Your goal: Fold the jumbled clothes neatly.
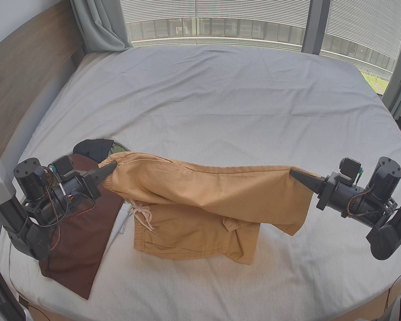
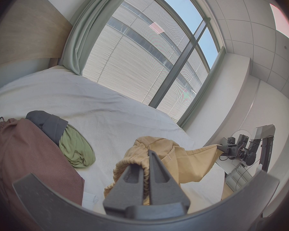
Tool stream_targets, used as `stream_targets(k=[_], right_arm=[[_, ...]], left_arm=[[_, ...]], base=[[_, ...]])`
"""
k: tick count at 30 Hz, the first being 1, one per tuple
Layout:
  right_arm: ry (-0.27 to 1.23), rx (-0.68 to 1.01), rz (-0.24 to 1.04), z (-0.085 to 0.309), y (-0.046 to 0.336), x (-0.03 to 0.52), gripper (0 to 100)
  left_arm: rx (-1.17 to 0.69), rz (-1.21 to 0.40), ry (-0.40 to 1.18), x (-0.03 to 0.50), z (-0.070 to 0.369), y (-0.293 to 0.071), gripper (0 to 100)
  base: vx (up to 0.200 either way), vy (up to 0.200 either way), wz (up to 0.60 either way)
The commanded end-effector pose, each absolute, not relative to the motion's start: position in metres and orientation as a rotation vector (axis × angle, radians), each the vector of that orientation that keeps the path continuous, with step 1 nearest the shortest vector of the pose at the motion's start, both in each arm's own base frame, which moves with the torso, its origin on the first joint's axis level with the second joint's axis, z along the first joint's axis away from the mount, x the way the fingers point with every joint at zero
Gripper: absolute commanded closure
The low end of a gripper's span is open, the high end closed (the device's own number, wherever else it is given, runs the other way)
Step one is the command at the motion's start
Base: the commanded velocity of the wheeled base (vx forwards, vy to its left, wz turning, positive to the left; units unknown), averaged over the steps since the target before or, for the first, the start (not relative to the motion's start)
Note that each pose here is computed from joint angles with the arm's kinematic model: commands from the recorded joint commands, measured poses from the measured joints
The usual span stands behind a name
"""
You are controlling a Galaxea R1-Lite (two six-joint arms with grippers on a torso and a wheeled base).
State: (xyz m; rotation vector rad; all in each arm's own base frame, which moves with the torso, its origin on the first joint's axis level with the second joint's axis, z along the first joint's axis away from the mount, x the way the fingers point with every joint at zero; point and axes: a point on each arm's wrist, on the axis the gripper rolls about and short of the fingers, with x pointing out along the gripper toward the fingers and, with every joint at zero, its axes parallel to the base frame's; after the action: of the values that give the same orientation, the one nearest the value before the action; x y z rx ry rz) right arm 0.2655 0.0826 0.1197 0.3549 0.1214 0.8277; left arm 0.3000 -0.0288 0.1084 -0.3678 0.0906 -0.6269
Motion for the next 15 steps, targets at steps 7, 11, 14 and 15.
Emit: stream_targets(k=[7,11,14,15], right_arm=[[0.094,0.350,0.809,0.125,0.076,0.267,100],[0.094,0.350,0.805,0.125,0.075,0.268,100],[0.091,0.350,0.798,0.125,0.073,0.268,100],[0.090,0.350,0.796,0.125,0.072,0.268,100]], left_arm=[[-0.367,-0.611,0.076,0.303,0.110,-0.024,100],[-0.366,-0.591,0.065,0.307,0.111,-0.023,100],[-0.378,-0.536,0.049,0.314,0.110,-0.022,100],[-0.383,-0.530,0.049,0.314,0.110,-0.022,100]], base=[[0.000,0.000,0.00],[0.000,0.000,0.00],[0.000,0.000,0.00],[0.000,0.000,0.00]])
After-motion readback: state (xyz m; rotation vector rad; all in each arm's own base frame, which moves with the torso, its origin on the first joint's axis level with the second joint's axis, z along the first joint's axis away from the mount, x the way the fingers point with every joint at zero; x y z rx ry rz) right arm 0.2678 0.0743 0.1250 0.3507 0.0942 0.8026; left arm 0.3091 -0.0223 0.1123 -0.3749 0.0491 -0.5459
